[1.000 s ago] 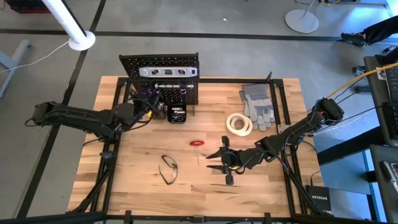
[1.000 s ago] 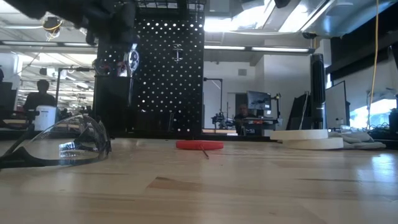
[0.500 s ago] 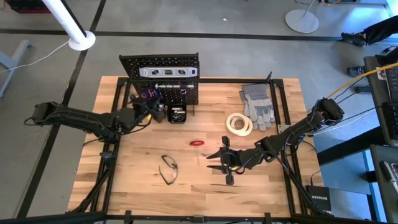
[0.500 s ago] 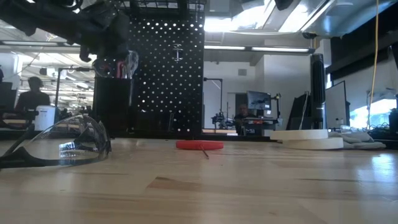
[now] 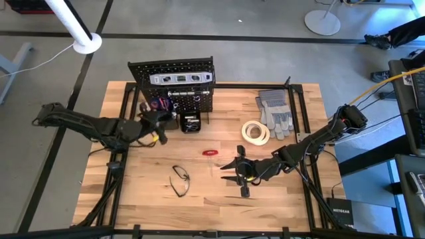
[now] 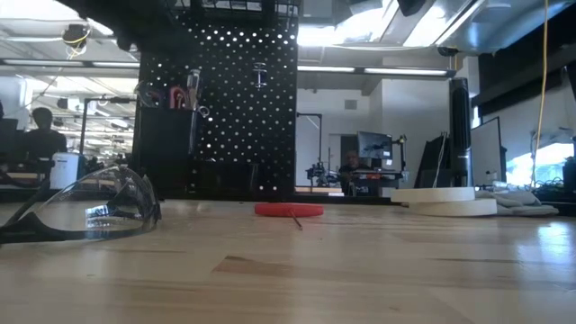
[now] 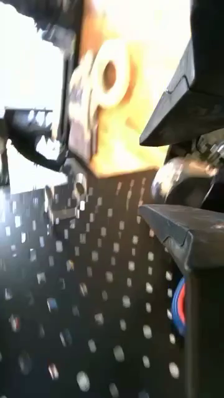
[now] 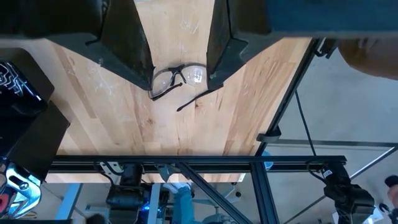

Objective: Hang tools onto peg board
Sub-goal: Put the hex key into the left pegboard organizer bin

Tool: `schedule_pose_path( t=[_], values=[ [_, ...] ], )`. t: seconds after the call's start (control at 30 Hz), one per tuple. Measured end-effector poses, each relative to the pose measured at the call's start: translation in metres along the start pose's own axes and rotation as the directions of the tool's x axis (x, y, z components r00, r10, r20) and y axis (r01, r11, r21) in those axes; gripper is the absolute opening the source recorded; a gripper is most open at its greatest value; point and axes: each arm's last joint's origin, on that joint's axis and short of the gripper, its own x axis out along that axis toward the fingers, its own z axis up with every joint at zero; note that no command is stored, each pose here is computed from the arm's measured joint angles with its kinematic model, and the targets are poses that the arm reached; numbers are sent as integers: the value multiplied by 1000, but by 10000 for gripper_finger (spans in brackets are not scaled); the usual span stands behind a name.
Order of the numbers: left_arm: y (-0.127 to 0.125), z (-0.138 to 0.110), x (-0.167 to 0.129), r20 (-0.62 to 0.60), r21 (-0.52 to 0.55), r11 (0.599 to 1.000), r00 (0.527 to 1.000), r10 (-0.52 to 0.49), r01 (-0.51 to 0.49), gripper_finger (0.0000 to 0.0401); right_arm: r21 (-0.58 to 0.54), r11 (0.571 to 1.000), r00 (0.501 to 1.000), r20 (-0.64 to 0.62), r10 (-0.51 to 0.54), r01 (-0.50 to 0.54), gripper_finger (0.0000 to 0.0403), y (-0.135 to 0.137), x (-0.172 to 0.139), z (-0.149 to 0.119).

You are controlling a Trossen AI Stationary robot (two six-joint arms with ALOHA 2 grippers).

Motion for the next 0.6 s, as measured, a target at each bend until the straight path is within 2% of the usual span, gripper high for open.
schedule_pose_path(
  t=[0.17,0.23,0.33,0.5,0.6],
  values=[
    [-6,8,-14,-41,41,996,996,-76,78,140,0,1000,1000,0,0,0,151,0,0,0],
    [-10,13,-20,-31,32,989,989,-146,147,138,1,1000,1000,2,0,0,151,0,0,0],
    [-18,14,-29,-32,23,964,964,-263,264,136,3,1000,1000,5,6,-6,151,0,0,1],
    [-34,10,-39,-42,4,934,933,-358,358,136,48,996,996,-53,77,-74,151,2,0,-4],
    [-46,10,-43,-26,-26,909,909,-417,416,136,71,991,994,-22,112,-110,151,10,-3,-2]
  ],
)
